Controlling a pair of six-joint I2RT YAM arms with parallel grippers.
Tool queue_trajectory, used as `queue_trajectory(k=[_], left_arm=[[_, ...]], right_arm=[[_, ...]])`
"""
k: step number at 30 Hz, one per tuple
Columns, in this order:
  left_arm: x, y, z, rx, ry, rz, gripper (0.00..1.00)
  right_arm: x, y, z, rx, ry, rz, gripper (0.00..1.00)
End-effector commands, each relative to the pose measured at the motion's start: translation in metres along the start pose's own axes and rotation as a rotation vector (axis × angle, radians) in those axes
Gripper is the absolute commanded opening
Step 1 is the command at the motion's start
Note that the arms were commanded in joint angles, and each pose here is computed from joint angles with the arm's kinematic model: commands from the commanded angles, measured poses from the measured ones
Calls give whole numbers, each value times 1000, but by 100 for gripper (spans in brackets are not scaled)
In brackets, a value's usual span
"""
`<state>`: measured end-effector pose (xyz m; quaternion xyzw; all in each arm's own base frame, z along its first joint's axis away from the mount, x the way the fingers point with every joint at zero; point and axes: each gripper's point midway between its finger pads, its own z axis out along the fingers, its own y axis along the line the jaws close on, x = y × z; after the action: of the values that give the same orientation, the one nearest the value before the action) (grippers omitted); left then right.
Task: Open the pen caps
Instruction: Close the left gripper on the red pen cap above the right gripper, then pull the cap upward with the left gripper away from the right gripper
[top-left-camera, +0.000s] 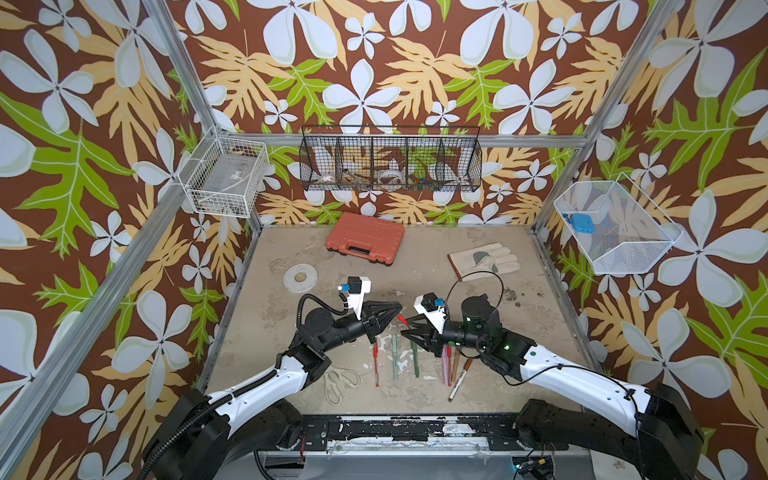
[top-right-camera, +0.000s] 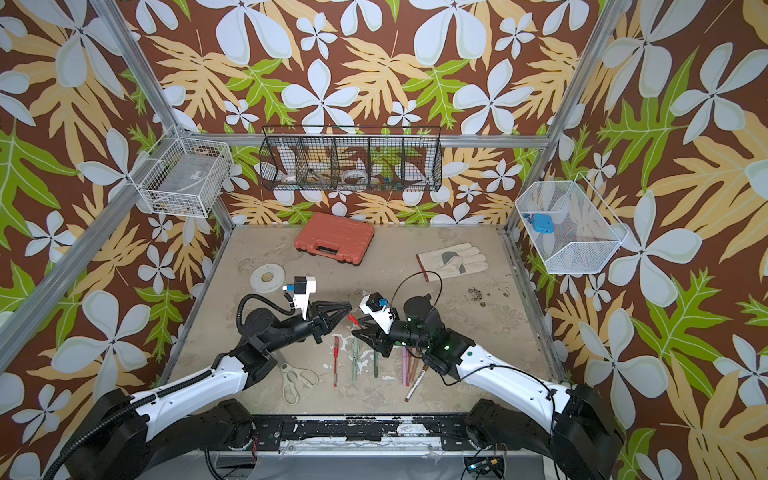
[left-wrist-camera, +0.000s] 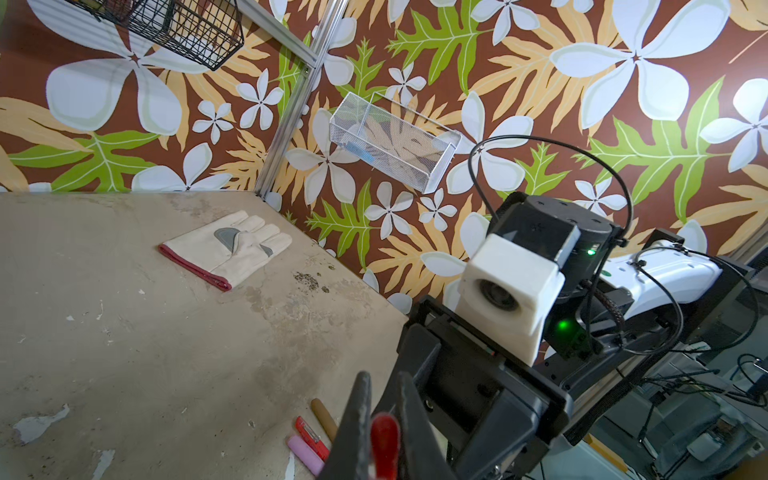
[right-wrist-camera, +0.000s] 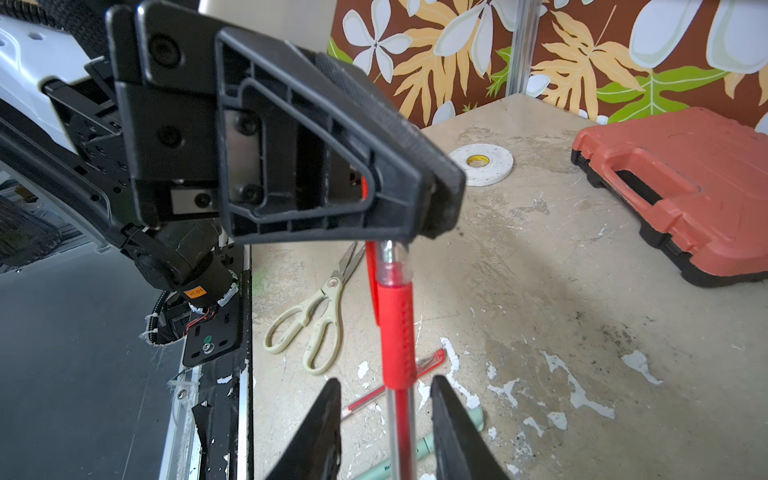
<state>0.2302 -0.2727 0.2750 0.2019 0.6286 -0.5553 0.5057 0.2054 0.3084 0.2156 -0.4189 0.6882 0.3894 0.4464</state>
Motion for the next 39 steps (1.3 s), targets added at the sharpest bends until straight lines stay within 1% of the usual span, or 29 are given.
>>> queue_trajectory(k=[1,12,18,21,24,26,31,39], left_arm=[[-6,-11,0,52,-19,13,0],[-2,-17,4,95,4,13,0],[2,-16,7,100,20,7,0],[1,-16,6,96,15,13,0],[2,-15,6,93,15,14,0],[1,-16,6,95,15,13,0],[1,-16,6,98,13,10,0],[-1,-15,5,87,3,-3,0]], right_arm=[[-6,5,0,-28,-19,-19,33],[-8,7,-1,-34,-31,-22,27],[-11,8,-4,-32,-41,-27,26],[-11,7,-4,-28,-41,-30,18],[-10,7,-4,-26,-39,-30,17],[-10,6,-4,-21,-37,-29,15],[-8,3,-3,-9,-31,-26,0],[-5,3,1,-20,-15,-10,0]])
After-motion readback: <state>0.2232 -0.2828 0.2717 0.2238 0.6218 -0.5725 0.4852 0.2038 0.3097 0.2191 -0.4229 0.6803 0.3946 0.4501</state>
